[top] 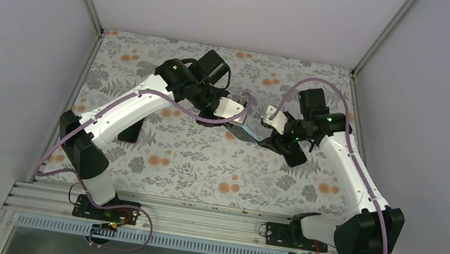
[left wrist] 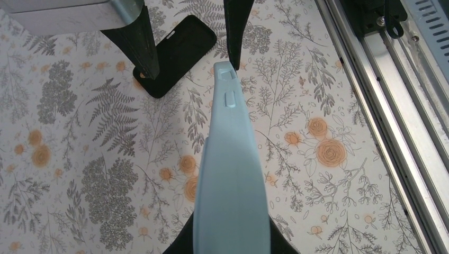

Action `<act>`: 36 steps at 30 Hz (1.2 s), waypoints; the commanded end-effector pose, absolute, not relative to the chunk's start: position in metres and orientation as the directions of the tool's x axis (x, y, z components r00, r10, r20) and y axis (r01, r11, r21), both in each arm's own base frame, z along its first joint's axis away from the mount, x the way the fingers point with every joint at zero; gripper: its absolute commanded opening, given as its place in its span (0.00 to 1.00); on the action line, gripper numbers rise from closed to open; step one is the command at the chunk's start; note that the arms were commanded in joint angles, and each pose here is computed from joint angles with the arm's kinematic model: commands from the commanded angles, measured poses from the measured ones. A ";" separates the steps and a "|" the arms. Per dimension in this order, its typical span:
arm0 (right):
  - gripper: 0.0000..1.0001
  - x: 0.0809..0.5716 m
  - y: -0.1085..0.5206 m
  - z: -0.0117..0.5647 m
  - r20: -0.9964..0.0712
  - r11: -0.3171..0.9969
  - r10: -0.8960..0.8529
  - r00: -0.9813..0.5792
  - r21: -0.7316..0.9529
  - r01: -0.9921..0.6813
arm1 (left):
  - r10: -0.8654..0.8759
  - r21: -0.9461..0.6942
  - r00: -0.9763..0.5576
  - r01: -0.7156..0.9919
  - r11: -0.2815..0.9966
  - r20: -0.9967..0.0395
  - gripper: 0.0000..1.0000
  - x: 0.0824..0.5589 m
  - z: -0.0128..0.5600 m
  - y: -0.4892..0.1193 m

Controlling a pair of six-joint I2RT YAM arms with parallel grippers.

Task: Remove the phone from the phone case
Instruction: Remove the phone case from the phone.

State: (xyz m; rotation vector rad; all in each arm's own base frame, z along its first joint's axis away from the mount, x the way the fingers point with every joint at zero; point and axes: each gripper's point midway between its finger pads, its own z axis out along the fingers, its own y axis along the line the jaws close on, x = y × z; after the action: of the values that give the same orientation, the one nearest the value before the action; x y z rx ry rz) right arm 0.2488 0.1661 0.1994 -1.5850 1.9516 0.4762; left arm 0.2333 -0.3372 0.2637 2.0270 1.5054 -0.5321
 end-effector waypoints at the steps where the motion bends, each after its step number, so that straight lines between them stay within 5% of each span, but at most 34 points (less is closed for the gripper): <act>1: 0.69 0.261 0.165 0.215 -0.644 0.252 -0.757 -0.107 -0.137 -0.958 | 0.679 0.254 0.337 0.941 -0.223 -0.653 0.02 0.232 0.290 -0.343; 28: 0.68 0.335 0.177 0.266 -0.780 0.448 -0.626 -0.016 -0.342 -0.826 | 0.523 0.136 0.319 0.924 -0.358 -0.790 0.02 0.191 0.322 -0.359; 36: 0.72 0.299 0.245 0.279 -0.878 0.219 -0.478 0.034 -0.156 -0.963 | 0.442 0.135 0.317 0.909 -0.396 -0.839 0.02 0.186 0.349 -0.369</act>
State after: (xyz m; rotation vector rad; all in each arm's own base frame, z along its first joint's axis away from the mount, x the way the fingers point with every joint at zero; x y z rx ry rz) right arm 0.2995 0.1887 0.2335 -1.3673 1.8405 0.4559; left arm 0.2551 -0.3312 0.2920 1.9699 1.5396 -0.5362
